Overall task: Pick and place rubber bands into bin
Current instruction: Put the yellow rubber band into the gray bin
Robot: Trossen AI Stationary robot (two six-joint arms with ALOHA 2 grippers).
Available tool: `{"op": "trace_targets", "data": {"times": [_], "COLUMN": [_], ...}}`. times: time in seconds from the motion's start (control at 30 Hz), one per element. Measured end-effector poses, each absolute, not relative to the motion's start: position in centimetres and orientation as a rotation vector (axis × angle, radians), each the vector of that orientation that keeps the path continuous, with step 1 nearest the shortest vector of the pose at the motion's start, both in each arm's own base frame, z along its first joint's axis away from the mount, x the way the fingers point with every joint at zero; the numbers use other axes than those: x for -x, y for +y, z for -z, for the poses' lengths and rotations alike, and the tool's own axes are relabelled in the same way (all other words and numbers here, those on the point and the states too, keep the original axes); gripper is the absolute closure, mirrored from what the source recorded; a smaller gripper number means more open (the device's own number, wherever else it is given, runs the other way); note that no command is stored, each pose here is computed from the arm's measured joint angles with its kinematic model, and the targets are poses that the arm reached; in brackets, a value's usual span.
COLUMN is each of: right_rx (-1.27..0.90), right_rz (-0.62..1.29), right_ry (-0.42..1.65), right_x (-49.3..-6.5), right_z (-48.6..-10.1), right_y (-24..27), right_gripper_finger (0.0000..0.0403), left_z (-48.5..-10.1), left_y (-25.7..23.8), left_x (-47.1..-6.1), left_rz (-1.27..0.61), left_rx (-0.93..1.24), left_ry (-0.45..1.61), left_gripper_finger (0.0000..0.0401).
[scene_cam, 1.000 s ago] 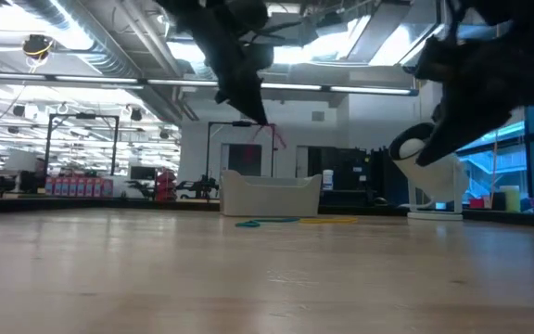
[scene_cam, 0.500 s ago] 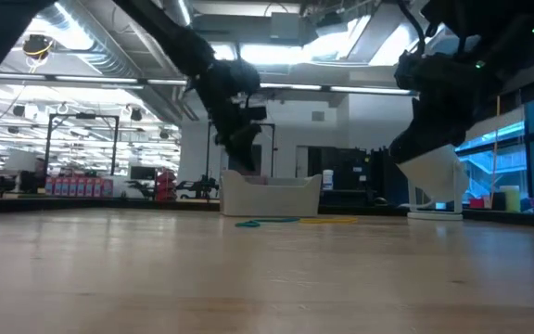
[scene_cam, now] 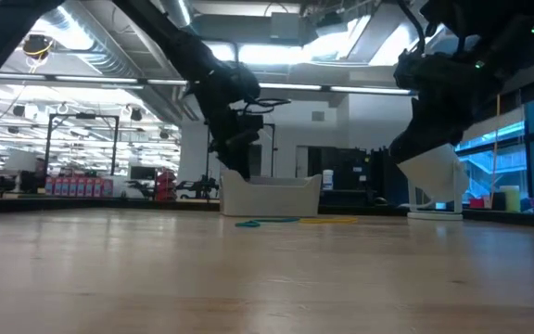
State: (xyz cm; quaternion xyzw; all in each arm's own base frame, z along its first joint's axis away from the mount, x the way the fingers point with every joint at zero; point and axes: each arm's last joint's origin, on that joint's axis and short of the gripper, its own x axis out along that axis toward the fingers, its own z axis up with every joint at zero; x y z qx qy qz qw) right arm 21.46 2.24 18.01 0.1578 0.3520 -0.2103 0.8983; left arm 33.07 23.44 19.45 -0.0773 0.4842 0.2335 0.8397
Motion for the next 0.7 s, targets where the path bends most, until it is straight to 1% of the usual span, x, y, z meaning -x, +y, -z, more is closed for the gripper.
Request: {"op": "trace_targets", "data": {"times": [0.1, 0.2, 0.33, 0.43, 0.53, 0.6, 0.63, 0.7], "right_rx": [-0.290, -0.319, -0.374, -0.352, -0.308, -0.289, -0.285, -0.283], "right_rz": [0.420, 0.415, 0.396, 0.359, 0.311, 0.295, 0.290, 0.289], "right_ry": [0.736, 0.737, 0.747, 0.757, 0.770, 0.772, 0.773, 0.772], "right_x": [-21.5, -21.5, -21.4, -21.4, -21.2, -21.2, -21.2, -21.2], "right_z": [-18.0, -18.0, -18.0, -17.9, -17.9, -17.9, -17.9, -17.9], "right_y": [2.2, 2.3, 2.5, 3.2, 3.8, 4.0, 4.1, 4.1], "right_gripper_finger": [0.0395, 0.0395, 0.0396, 0.0400, 0.0398, 0.0394, 0.0392, 0.0390], "left_z": [-20.5, -22.6, -26.3, -28.6, -30.2, -30.5, -30.3, -29.3], "left_y": [23.3, 22.7, 20.8, 18.4, 15.5, 13.5, 12.5, 10.6], "left_x": [-32.9, -32.5, -31.6, -30.9, -30.2, -29.9, -29.8, -29.5], "left_rz": [-0.509, -0.539, -0.606, -0.659, -0.690, -0.671, -0.652, -0.606], "left_rx": [0.157, 0.181, 0.279, 0.320, 0.328, 0.330, 0.341, 0.387], "left_ry": [1.000, 0.933, 0.829, 0.807, 0.833, 0.845, 0.844, 0.856], "left_gripper_finger": [0.0293, 0.0276, 0.0276, 0.0299, 0.0343, 0.0380, 0.0390, 0.0396]}}
